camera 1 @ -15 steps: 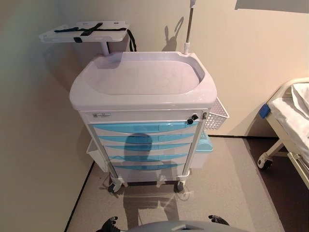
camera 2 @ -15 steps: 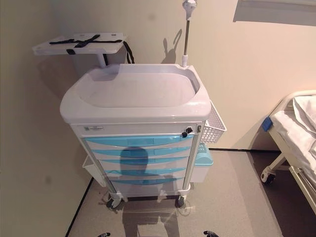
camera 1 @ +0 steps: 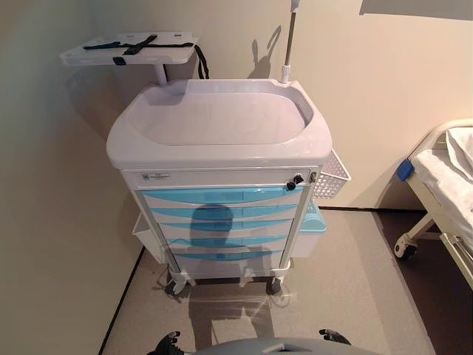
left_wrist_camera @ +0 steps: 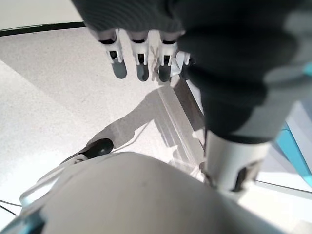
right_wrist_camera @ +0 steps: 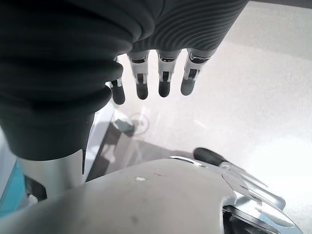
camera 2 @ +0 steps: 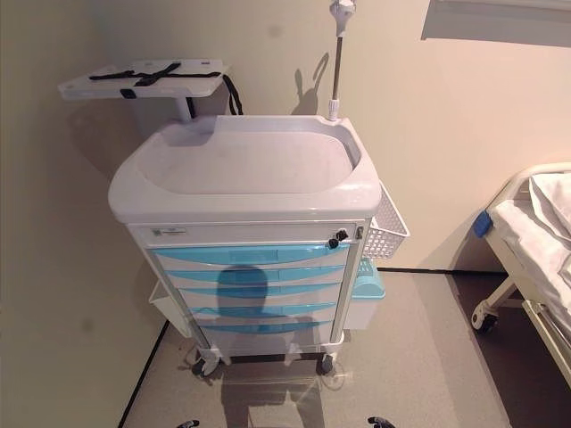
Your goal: Open the drawer and pick up the medicine
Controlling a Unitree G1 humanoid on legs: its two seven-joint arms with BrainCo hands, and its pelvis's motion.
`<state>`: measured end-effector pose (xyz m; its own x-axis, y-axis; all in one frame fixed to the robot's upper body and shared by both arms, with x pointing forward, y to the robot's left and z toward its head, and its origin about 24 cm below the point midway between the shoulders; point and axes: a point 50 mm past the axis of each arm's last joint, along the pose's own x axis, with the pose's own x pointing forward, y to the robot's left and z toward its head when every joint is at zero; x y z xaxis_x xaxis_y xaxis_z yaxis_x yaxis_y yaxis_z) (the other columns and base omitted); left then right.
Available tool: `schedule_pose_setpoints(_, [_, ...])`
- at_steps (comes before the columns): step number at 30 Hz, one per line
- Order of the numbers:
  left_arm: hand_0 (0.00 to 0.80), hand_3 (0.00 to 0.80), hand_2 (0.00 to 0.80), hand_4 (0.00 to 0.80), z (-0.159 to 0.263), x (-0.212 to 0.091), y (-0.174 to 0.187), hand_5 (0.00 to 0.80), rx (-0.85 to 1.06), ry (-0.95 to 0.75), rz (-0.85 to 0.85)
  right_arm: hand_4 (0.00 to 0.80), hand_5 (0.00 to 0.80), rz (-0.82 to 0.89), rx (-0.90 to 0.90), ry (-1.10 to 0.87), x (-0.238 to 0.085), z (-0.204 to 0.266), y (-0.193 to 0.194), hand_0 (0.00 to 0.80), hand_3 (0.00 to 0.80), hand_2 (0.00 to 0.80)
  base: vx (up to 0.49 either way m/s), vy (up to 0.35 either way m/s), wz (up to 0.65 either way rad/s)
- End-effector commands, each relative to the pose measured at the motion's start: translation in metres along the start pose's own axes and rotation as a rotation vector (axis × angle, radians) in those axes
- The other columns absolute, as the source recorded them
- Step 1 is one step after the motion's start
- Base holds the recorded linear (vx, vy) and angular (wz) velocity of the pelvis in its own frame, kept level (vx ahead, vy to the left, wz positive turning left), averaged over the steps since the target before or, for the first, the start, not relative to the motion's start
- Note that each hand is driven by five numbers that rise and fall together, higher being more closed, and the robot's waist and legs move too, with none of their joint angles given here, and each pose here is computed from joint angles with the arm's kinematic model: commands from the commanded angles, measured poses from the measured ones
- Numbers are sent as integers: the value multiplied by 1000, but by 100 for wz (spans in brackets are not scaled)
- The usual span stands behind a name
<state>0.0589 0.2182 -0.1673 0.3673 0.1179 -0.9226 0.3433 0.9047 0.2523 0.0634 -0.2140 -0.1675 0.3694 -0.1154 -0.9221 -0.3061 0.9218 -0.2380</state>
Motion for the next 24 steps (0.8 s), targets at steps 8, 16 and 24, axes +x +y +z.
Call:
schedule_pose_setpoints(8, [0,0,0,0,24,7,-8,0,-25,-35,-19,0,0,-8,-28,-22,5,16,-5,0,0,0,0,0,0])
schedule_pose_setpoints(16, [0,0,0,0,25,7,-6,0,-64,-38,-11,0,0,-22,7,-1,4,11,-8,0,0,0,0,0,0])
schedule_pose_setpoints(24, [0,0,0,0,36,8,12,0,-134,-77,67,0,0,-55,45,-23,4,14,-15,0,0,0,0,0,0])
